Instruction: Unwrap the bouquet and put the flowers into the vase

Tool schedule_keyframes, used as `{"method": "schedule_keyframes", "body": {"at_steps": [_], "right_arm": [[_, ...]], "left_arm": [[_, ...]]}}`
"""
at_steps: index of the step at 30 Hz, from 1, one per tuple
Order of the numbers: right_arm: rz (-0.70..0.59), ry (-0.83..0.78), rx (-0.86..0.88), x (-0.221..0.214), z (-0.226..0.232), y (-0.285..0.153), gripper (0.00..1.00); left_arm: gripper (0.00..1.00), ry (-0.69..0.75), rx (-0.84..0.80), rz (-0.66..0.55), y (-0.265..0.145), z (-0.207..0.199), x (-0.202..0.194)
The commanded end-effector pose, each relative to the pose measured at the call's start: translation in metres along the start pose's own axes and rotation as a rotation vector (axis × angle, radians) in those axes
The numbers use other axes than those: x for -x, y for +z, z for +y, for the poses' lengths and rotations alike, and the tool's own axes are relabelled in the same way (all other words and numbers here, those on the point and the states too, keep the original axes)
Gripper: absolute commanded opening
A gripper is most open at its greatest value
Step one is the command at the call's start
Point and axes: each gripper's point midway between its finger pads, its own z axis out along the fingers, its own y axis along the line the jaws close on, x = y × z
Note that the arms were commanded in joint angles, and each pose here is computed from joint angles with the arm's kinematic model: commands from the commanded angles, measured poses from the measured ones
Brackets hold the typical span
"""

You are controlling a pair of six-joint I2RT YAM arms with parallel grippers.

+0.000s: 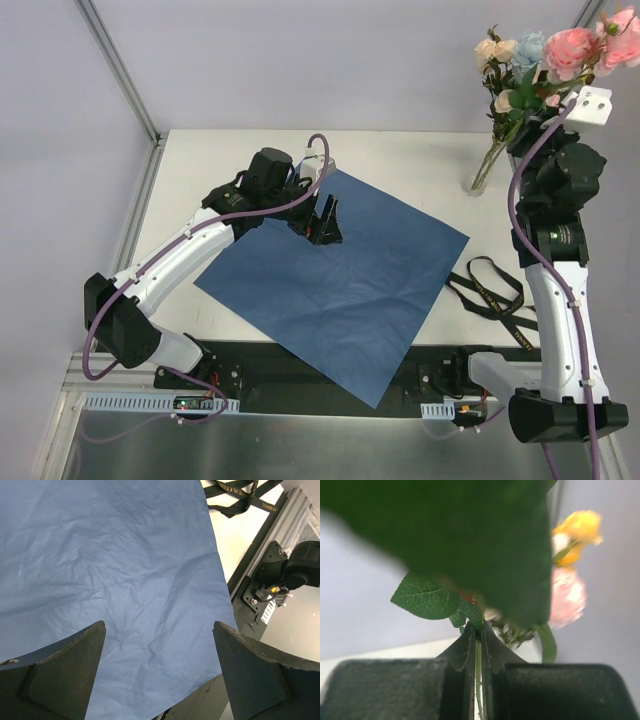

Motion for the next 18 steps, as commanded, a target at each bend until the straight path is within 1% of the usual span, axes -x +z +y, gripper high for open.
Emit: {"method": "schedule_keyframes", "body": {"at_steps": [1, 2, 3, 8, 9, 12, 18], "right_arm": [[-0.213, -0.211, -0.099, 0.051, -0.03, 0.029, 0.01], [-0.265, -0.211, -0.097, 0.065, -0.028, 0.032, 0.0], [-0.26, -0.224, -0.091, 0.06, -0.026, 0.044, 0.0], [-0.311, -0.274, -0.091, 0.07, -0.027, 0.075, 0.0], [-0.303, -0.28, -0.096, 0.066, -0.027, 0.086, 0.0], [-0.306, -0.289, -0.094, 0.061, -0.027, 0.101, 0.0], [-0.335, -0.278, -0.103, 0.057, -0.028, 0.119, 0.0]], "left_arm": [[0.88, 0.038, 0.043, 0.022, 0.006, 0.01, -0.006], [0.88, 0.04, 0.045, 0.024, 0.007, 0.01, -0.006], [0.88, 0.038, 0.05, 0.033, 0.009, 0.012, -0.008], [0.89, 0.04, 0.061, 0.053, 0.014, 0.019, -0.013], [0.89, 0.039, 0.067, 0.055, 0.015, 0.021, -0.013], [0.89, 0.032, 0.08, 0.065, 0.017, 0.027, -0.016], [0.89, 0.015, 0.09, 0.076, 0.021, 0.036, -0.018]]}}
